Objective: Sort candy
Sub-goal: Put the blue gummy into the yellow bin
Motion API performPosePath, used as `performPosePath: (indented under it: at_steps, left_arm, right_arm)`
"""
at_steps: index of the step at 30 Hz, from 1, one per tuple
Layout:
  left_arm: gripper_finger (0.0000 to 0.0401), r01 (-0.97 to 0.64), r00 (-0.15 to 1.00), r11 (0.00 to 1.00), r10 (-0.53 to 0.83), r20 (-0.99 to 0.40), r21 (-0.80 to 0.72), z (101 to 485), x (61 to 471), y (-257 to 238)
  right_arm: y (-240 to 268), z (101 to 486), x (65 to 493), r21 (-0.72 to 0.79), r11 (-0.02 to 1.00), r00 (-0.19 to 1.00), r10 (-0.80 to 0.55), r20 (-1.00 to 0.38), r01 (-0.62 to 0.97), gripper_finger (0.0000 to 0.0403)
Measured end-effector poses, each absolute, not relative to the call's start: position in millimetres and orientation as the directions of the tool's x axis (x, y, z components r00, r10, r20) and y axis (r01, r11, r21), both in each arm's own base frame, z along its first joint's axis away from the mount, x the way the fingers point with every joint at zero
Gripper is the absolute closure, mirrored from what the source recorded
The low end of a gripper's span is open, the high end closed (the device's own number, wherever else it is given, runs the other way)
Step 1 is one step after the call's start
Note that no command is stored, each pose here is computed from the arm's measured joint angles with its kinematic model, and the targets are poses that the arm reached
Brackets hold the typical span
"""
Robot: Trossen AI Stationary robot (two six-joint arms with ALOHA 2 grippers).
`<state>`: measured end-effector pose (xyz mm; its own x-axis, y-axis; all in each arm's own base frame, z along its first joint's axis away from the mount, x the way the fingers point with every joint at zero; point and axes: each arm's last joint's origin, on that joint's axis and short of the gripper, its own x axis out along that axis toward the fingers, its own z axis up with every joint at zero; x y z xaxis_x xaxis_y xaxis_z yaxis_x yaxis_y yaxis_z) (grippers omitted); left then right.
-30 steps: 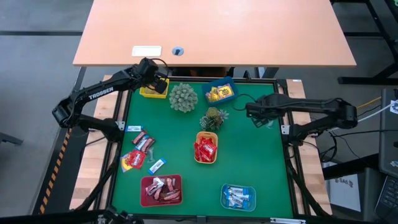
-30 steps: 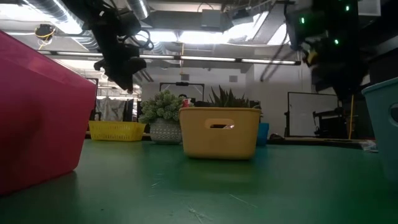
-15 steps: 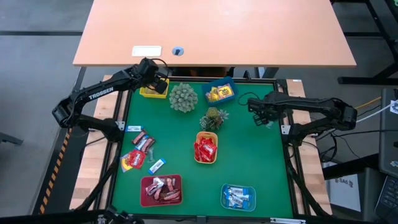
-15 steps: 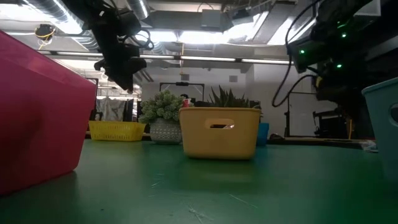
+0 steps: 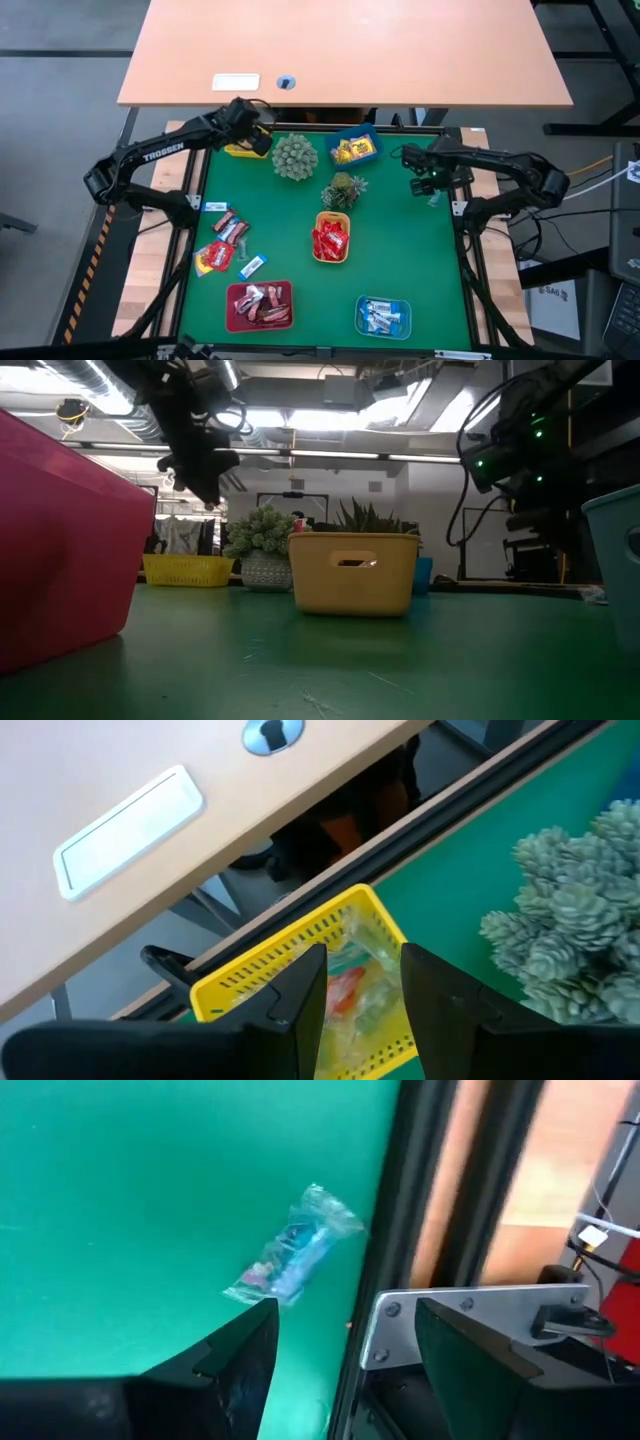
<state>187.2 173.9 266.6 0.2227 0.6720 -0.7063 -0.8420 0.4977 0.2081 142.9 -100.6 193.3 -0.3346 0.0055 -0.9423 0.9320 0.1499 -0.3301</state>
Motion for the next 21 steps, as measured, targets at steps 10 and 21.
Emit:
performPosePath:
  at_steps: [10, 21]
  left_arm:
    - [0.0284, -0.83, 0.238, 0.517, 0.667, -0.706, 0.208, 267, 191, 170]
    - [0.0284, -0.83, 0.238, 0.517, 0.667, -0.706, 0.208, 267, 191, 170]
  right_arm:
    - [-112, 161, 138, -0.292, 0.166, -0.314, 0.126, -0.941, 0.942, 0.0167]
    - [-112, 138, 131, -0.231, 0.148, -0.25, 0.123, -0.96, 0.962, 0.0167]
